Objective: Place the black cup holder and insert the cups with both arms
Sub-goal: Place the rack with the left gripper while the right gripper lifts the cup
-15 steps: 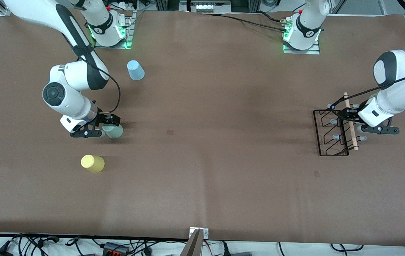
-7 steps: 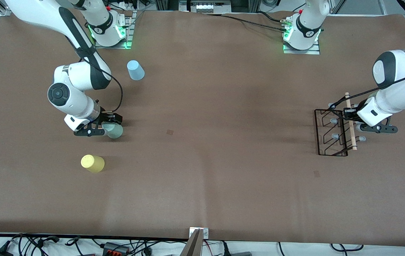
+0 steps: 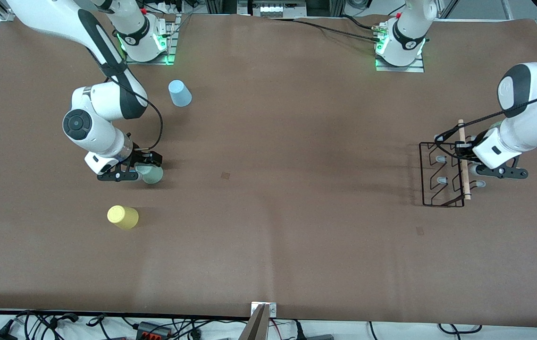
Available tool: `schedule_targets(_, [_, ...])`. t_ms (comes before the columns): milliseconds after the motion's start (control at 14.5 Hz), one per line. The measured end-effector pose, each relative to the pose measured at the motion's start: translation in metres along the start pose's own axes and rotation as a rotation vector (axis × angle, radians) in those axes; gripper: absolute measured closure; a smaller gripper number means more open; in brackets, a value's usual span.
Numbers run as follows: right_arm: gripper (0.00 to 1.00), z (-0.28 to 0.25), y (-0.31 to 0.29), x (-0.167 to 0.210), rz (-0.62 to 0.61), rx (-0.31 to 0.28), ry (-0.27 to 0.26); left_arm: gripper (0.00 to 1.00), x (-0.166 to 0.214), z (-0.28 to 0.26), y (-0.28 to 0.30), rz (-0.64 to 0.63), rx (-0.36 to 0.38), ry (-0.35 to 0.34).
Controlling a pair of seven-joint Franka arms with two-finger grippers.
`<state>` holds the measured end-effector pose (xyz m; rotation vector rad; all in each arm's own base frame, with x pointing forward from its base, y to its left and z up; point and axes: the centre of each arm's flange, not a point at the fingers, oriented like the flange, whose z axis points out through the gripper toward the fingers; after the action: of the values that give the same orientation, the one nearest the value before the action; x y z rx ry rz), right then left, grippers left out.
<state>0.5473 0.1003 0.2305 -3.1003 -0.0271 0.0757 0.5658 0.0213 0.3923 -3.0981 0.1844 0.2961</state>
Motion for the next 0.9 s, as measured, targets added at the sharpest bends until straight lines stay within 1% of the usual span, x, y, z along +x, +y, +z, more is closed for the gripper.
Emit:
schedule_targets(138, [0.00, 0.001, 0.000, 0.000, 0.000, 0.000, 0.001, 0.84, 0.006, -0.040, 0.066, 0.079, 0.011, 0.014])
schedule_targets(275, [0.00, 0.001, 0.000, 0.001, 0.001, 0.002, 0.009, 0.84, 0.005, -0.055, 0.136, 0.126, 0.006, 0.036])
schedule_targets(344, [0.00, 0.001, 0.000, 0.002, 0.001, 0.003, 0.013, 0.84, 0.002, -0.055, 0.169, 0.126, -0.017, 0.035])
schedule_targets(482, [0.00, 0.001, 0.000, 0.002, 0.002, 0.005, 0.021, 0.84, -0.007, -0.049, 0.232, 0.095, -0.066, 0.025])
schedule_targets(757, [0.00, 0.002, 0.000, 0.003, 0.003, 0.007, 0.031, 0.84, -0.020, -0.022, 0.347, -0.012, -0.139, 0.045])
schedule_targets(895, [0.03, 0.002, 0.000, 0.004, 0.003, 0.007, 0.032, 0.84, -0.029, -0.004, 0.407, -0.061, -0.181, 0.041])
